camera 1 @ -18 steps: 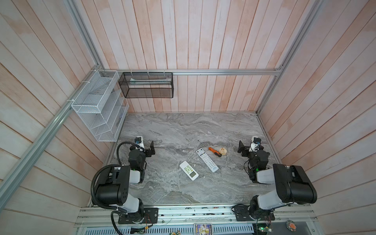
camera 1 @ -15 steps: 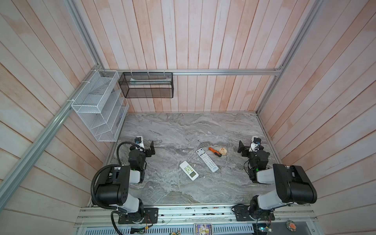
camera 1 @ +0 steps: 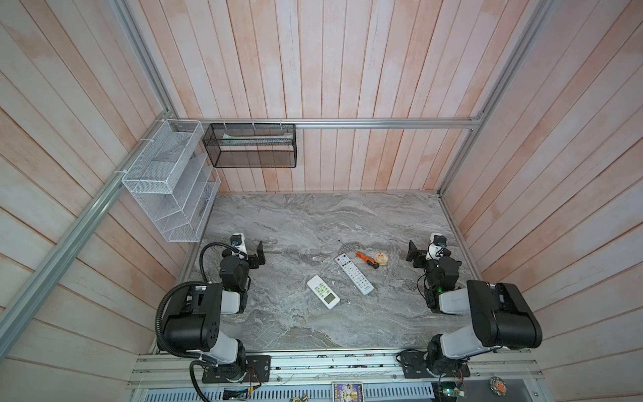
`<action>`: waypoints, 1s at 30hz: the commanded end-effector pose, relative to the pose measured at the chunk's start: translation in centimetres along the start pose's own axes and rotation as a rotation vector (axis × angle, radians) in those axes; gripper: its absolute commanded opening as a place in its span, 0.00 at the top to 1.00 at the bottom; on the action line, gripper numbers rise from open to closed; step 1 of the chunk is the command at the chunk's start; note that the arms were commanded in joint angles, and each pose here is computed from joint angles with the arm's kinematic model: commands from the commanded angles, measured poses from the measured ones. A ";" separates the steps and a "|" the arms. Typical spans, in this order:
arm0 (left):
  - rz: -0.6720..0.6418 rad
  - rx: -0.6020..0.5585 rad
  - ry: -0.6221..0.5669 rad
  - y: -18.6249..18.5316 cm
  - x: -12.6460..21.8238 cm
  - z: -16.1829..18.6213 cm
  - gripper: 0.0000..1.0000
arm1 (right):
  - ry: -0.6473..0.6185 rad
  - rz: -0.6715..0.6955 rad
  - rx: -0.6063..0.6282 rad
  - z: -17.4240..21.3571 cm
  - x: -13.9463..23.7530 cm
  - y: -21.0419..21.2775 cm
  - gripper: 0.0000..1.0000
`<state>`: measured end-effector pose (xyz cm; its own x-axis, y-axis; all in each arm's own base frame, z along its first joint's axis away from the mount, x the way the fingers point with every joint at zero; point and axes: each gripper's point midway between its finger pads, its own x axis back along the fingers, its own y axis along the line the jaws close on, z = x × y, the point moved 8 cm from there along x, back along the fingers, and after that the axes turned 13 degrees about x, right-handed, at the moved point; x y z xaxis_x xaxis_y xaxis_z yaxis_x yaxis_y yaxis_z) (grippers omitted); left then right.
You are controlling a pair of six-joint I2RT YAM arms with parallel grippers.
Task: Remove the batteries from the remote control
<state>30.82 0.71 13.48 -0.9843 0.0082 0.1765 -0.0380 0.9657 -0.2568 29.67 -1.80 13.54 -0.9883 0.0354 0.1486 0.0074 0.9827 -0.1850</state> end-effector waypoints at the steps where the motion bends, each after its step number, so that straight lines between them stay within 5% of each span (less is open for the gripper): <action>1: -0.005 -0.007 -0.028 -0.1 -0.2 -0.5 0.00 | -0.003 -0.016 0.005 -0.2 -0.3 0.2 0.02; 30: -0.017 0.000 -0.054 -0.1 0.2 -1.1 0.00 | -0.025 0.003 -0.005 -0.8 -0.2 0.0 0.02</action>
<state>30.82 0.74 13.52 -0.9846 0.0048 0.1750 -0.0409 0.9657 -0.2566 29.67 -1.80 13.54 -0.9883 0.0354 0.1486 0.0075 0.9828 -0.1847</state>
